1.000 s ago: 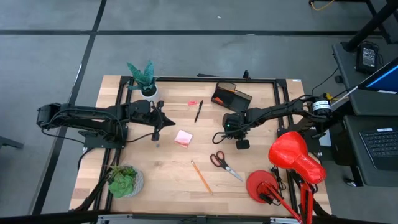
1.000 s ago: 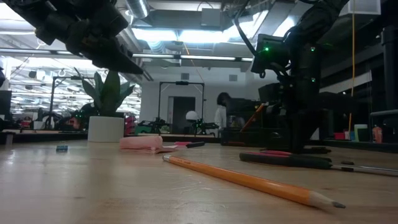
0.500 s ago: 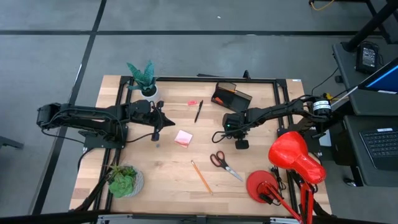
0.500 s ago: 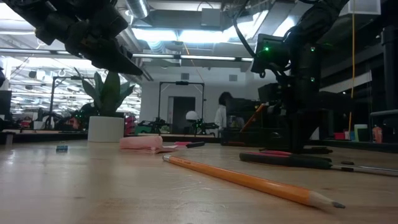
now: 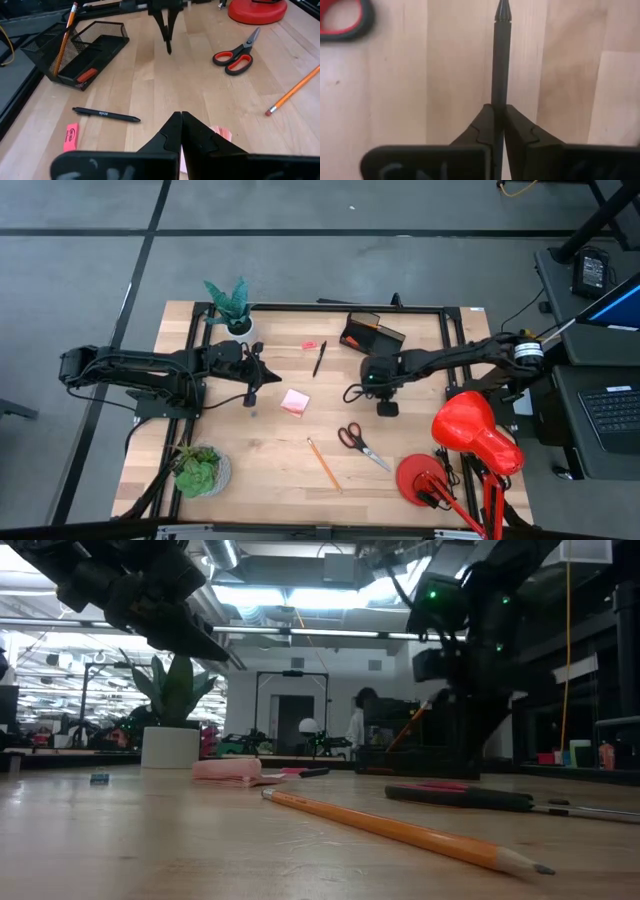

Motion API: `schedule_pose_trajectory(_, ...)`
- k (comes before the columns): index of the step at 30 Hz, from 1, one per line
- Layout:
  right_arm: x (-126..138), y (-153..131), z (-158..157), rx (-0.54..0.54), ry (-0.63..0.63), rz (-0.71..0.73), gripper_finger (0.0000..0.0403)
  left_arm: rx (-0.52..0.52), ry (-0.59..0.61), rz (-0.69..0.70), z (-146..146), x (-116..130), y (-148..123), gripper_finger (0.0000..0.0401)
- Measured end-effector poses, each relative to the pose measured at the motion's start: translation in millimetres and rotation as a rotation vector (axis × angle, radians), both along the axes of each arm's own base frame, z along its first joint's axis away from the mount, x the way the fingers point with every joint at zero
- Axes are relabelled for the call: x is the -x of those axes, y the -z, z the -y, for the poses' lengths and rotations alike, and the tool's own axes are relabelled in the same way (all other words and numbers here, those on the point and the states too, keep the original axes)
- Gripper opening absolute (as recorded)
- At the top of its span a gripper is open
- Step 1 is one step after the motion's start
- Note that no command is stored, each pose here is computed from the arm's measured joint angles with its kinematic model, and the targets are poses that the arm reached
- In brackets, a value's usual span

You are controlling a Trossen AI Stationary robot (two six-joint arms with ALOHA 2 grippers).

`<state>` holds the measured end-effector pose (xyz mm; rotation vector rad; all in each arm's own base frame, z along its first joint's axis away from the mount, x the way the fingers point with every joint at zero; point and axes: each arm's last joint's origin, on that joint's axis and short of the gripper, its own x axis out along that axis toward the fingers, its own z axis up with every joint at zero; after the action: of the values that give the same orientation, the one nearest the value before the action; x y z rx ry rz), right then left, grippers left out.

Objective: Pick and place office supplies into organizer
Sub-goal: Put the bottom black ballpen into the black desk organizer

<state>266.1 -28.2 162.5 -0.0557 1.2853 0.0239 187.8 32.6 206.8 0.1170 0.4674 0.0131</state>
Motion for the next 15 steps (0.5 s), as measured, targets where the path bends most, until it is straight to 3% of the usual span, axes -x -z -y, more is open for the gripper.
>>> schedule_pose_trajectory(15, 3.6, -44.6, -0.5, 0.007, 0.040, 0.273, 0.0021, -0.013, 0.008, -0.011, 0.1, 0.5, 0.9, 0.0001)
